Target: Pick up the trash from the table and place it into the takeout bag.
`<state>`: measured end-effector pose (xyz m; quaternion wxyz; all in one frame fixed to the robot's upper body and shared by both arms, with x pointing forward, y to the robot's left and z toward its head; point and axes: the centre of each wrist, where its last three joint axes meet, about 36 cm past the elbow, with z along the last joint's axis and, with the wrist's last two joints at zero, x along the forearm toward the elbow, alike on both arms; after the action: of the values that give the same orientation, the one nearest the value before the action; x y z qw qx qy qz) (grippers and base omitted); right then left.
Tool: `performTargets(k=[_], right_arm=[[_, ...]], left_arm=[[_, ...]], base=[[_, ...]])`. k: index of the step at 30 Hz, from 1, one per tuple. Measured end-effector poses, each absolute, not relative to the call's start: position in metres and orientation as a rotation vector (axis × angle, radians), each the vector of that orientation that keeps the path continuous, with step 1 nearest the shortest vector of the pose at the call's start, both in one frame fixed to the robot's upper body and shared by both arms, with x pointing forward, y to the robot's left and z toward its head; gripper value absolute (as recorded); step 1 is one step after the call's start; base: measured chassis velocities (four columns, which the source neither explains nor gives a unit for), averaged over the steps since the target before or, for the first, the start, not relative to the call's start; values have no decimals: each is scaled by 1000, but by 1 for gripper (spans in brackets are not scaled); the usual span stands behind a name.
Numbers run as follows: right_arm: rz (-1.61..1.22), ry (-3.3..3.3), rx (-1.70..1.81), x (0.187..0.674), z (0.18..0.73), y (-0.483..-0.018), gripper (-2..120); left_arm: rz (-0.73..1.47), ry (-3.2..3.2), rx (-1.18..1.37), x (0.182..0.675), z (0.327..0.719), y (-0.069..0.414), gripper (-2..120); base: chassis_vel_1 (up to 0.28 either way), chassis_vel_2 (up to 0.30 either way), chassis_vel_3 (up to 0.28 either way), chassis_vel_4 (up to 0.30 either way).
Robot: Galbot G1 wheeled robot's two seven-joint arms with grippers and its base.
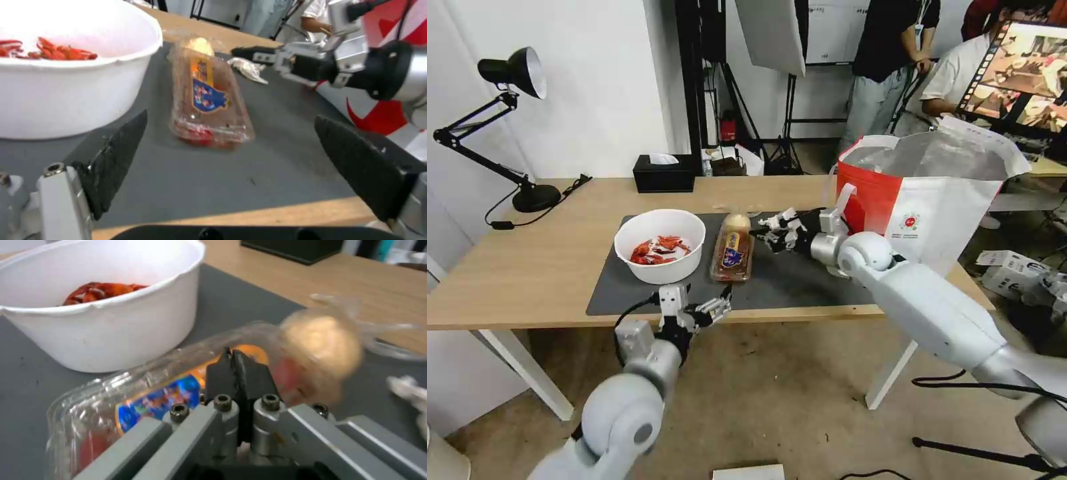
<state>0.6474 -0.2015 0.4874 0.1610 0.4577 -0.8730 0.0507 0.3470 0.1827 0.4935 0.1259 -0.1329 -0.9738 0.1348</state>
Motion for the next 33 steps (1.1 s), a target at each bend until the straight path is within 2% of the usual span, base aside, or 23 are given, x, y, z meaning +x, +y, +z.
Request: performTargets(k=[11, 23, 33], right_arm=[[208, -2421, 1355, 672, 494, -173, 0], [300, -2347, 1347, 681, 495, -178, 0], [330, -2323, 1345, 683, 491, -182, 0]], left_arm=[[372, -2825, -374, 348, 498, 188, 100], [393, -2719, -336, 406, 494, 172, 100], [411, -2678, -315, 430, 493, 170, 100]], base=[[0, 0, 0, 0], [0, 0, 0, 0], [0, 0, 0, 0]])
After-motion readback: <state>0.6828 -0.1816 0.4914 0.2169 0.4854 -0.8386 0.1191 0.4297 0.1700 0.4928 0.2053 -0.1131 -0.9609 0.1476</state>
